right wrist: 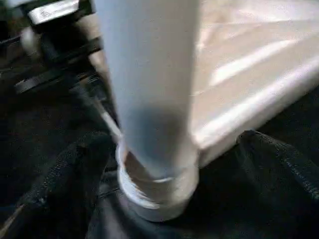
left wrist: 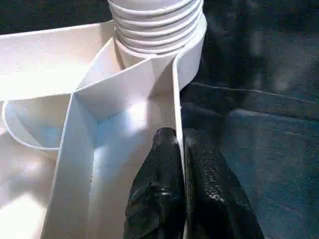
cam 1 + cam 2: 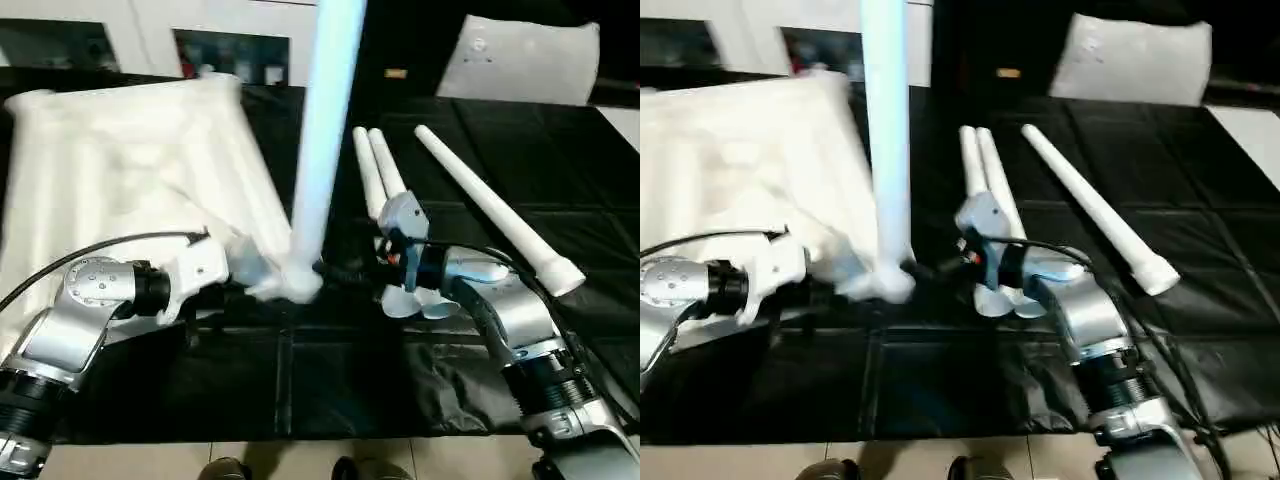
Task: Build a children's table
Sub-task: Insert table leg to table base, then rotate leg to tighten
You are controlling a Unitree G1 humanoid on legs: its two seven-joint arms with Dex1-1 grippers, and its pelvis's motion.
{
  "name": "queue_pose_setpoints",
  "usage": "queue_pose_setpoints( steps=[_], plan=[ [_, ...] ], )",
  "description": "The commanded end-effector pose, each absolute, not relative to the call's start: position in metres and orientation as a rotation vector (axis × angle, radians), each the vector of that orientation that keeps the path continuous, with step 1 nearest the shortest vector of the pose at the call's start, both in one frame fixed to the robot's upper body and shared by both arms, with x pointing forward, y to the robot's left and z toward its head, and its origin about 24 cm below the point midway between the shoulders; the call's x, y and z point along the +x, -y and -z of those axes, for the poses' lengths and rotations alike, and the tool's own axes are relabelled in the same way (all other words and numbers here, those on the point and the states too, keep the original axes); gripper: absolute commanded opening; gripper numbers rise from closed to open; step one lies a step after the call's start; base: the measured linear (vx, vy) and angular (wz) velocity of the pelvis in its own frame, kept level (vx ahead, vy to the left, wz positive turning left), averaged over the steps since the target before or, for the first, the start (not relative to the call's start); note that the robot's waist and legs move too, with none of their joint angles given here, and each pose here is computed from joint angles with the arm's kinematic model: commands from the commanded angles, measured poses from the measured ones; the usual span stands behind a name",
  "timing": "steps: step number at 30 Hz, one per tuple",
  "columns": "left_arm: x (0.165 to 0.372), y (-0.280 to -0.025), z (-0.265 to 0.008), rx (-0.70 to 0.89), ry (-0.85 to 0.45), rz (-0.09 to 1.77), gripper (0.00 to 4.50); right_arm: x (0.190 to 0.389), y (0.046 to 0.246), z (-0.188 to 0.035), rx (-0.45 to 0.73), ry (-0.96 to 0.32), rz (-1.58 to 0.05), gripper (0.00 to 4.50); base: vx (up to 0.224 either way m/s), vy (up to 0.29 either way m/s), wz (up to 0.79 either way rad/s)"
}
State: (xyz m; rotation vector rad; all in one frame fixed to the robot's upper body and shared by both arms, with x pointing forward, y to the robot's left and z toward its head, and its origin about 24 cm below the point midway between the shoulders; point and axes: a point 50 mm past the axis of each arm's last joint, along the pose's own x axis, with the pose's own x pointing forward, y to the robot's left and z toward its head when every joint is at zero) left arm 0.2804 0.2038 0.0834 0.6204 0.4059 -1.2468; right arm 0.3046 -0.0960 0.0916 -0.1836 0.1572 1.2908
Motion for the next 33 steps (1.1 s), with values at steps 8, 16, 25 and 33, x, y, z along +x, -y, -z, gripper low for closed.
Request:
queue_pose_setpoints(
  steps=[8,16,25,33],
  plan=[
    [0.273,-0.192,-0.067,0.641,-0.486,1.407,0.00,0.303,0.088,-0.078,-0.218,-0.220,-1.406,4.08,0.000,0.000,0.00],
    [0.275,-0.188,-0.068,0.656,-0.482,1.430,0.00,0.308,0.083,-0.075,-0.191,-0.231,-1.412,3.37,0.000,0.000,0.00],
    [0.276,-0.190,-0.066,0.659,-0.511,1.441,0.00,0.306,0.083,-0.071,-0.162,-0.252,-1.445,2.70,0.000,0.000,0.00],
    [0.276,-0.194,-0.064,0.656,-0.527,1.427,0.00,0.302,0.080,-0.065,-0.147,-0.268,-1.464,2.53,0.000,0.000,0.00]
  ],
)
